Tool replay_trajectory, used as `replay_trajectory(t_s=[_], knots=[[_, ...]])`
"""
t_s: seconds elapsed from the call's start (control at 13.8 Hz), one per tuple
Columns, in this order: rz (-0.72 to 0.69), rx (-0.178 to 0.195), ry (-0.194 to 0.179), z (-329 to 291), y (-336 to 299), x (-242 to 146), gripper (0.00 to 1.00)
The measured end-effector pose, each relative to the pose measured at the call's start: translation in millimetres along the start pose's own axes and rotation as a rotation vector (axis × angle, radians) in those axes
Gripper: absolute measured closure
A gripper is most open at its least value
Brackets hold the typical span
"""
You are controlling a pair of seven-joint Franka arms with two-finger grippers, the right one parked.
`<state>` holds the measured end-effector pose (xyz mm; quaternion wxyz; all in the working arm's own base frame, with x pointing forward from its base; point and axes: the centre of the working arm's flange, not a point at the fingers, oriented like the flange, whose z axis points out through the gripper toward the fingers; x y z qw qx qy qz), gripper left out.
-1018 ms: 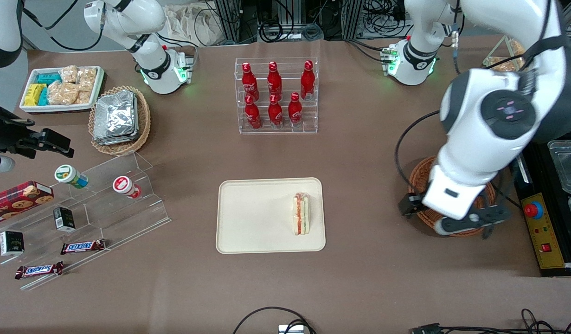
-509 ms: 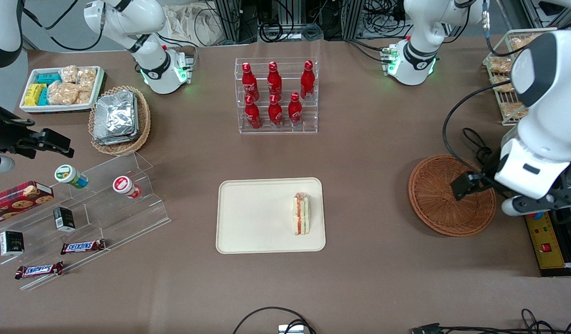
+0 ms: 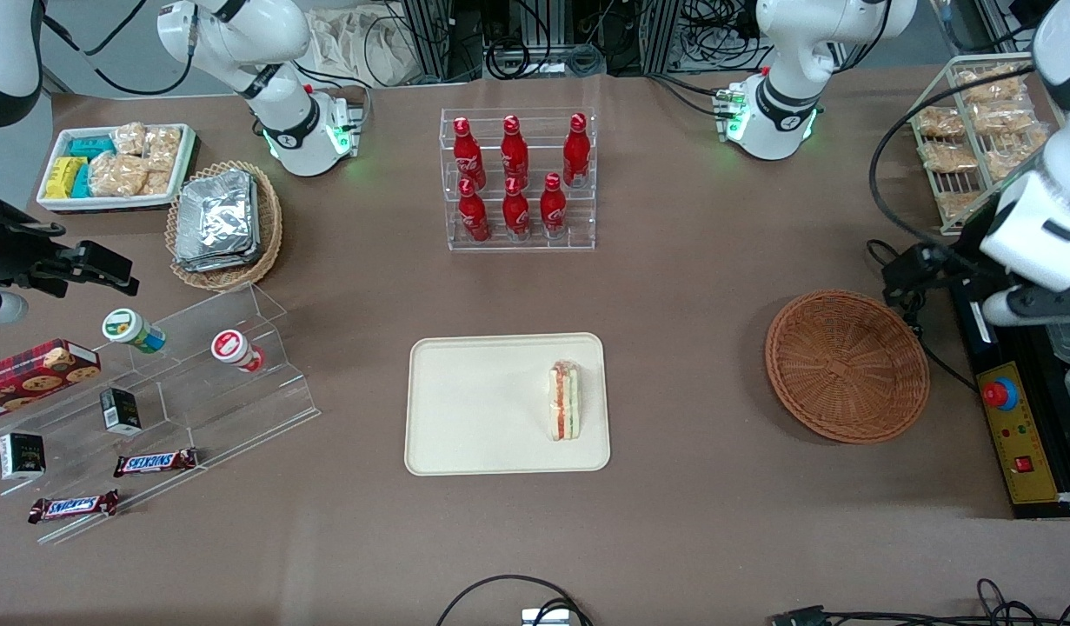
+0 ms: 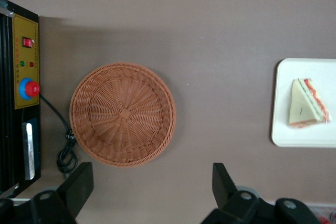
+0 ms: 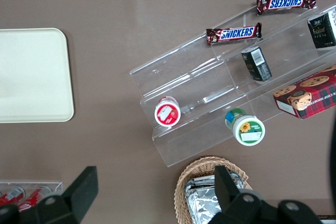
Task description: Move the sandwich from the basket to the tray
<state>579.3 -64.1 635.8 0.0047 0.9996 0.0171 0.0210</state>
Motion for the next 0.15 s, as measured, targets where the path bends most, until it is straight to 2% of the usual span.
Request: replay_trajectory(t_s=[0.15], knots=[[0.012, 0.002, -0.011, -8.6, -9.1, -14.1, 0.00]])
